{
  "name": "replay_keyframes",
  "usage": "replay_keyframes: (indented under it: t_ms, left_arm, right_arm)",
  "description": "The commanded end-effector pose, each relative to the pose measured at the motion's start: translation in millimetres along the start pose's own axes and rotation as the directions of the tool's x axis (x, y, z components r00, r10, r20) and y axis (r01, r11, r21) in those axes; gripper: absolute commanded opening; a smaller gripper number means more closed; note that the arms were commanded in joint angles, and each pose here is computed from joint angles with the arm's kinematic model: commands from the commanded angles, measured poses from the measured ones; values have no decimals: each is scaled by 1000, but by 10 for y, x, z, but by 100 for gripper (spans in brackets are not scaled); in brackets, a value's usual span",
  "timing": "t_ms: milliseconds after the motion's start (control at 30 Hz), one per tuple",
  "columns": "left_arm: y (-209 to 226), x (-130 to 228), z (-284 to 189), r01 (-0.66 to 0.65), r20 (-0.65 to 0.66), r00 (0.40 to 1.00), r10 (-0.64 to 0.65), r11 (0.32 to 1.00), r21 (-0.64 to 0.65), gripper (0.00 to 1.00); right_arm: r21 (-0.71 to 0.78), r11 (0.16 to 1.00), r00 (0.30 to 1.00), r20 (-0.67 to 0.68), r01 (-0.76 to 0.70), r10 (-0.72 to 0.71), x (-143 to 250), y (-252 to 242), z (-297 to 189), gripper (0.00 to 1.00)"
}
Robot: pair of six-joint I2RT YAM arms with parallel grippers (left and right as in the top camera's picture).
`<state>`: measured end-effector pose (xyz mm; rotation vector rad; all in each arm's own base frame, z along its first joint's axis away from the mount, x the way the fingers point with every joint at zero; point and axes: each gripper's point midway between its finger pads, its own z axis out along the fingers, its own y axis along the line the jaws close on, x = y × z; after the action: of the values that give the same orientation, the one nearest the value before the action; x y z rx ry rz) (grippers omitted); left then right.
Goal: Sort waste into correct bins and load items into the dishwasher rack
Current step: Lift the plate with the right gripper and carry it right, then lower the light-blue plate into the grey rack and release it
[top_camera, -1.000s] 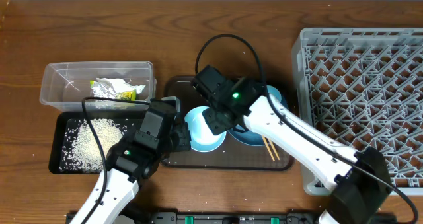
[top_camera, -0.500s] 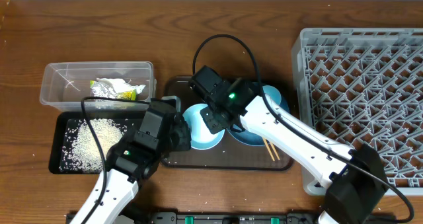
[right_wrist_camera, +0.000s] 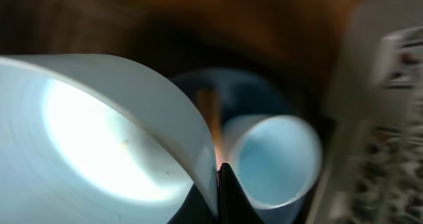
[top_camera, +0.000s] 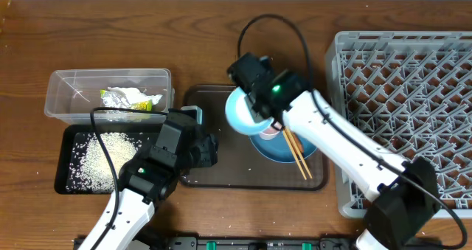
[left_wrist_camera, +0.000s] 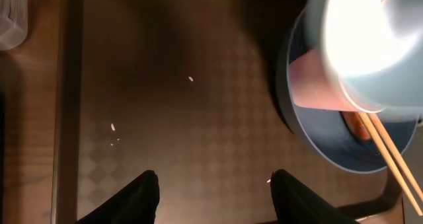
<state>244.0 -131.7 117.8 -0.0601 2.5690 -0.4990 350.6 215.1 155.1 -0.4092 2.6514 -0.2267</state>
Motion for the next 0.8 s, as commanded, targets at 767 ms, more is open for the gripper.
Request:
replay_keyframes:
  t_ms: [767]
  left_arm:
    - [13, -15, 25, -2, -2, 1000, 2, 1000, -14, 81]
  right_arm:
    - [816, 252, 827, 408, -521, 388, 91, -3825, -823, 1]
